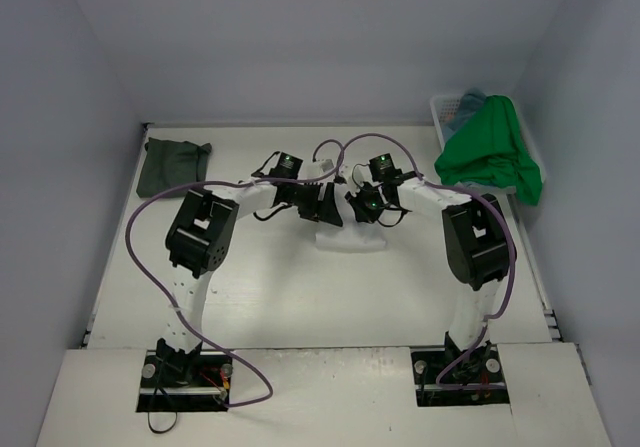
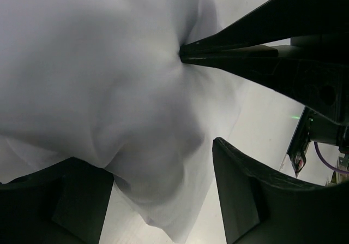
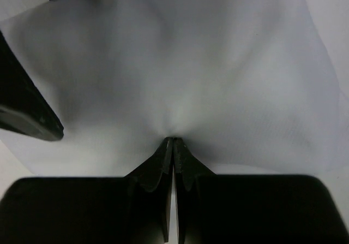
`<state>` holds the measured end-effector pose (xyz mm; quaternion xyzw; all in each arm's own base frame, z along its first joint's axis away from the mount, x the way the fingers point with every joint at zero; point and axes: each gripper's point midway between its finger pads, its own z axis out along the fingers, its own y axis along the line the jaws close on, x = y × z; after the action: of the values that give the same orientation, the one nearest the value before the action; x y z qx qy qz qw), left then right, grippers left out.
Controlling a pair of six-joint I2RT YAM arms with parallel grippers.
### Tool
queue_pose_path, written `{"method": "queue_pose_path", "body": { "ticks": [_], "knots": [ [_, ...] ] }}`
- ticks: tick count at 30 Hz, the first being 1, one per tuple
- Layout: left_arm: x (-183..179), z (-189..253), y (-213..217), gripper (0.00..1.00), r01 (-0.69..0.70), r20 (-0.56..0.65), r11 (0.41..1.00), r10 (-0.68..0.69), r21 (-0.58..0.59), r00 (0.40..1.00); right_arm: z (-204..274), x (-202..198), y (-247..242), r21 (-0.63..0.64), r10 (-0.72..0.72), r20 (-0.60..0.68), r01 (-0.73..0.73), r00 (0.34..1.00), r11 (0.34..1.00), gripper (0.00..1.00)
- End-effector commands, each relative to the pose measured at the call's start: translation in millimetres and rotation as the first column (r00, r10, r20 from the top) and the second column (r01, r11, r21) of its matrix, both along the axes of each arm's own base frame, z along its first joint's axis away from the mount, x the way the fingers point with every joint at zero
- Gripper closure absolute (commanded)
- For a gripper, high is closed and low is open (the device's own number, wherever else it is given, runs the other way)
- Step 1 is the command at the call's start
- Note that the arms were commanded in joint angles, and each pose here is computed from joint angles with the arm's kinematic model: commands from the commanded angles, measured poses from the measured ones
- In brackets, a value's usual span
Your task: Fold and stack the t-shirts
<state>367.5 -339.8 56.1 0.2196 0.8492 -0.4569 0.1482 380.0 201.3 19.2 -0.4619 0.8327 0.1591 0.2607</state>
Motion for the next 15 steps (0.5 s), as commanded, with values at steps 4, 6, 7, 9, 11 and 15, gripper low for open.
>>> {"method": "queue_pose_path", "body": {
  "ticks": [4, 6, 7, 9, 11, 15],
  "knots": [
    [-15, -24, -17, 0.36, 0.017, -0.065, 0.999, -0.015, 0.034, 0.998, -19, -14, -9, -0.024, 0.011, -0.062, -0.013, 0.998, 1.000, 1.00],
    [-17, -27, -22, 0.38, 0.026, -0.064, 0.999, -0.024, 0.030, 0.998, -21, -15, -9, -0.020, 0.011, -0.068, -0.012, 0.998, 1.000, 1.00],
    [-18, -28, -24, 0.40, 0.031, -0.065, 0.999, -0.029, 0.025, 0.997, -21, -15, -9, -0.018, 0.014, -0.069, -0.015, 0.998, 1.000, 1.00],
    [-19, -29, -27, 0.52, 0.038, -0.069, 0.999, -0.037, 0.019, 0.997, -23, -16, -10, -0.016, 0.012, -0.074, -0.014, 0.997, 1.000, 1.00],
    [-20, -31, -28, 0.71, 0.042, -0.075, 0.999, -0.041, 0.015, 0.996, -25, -16, -11, -0.015, 0.013, -0.077, -0.015, 0.997, 1.000, 1.00],
    [-16, -31, -29, 1.00, 0.038, -0.055, 0.999, -0.036, 0.023, 0.998, -26, -18, -13, -0.011, 0.012, -0.079, -0.012, 0.997, 1.000, 1.00]
  ]
}}
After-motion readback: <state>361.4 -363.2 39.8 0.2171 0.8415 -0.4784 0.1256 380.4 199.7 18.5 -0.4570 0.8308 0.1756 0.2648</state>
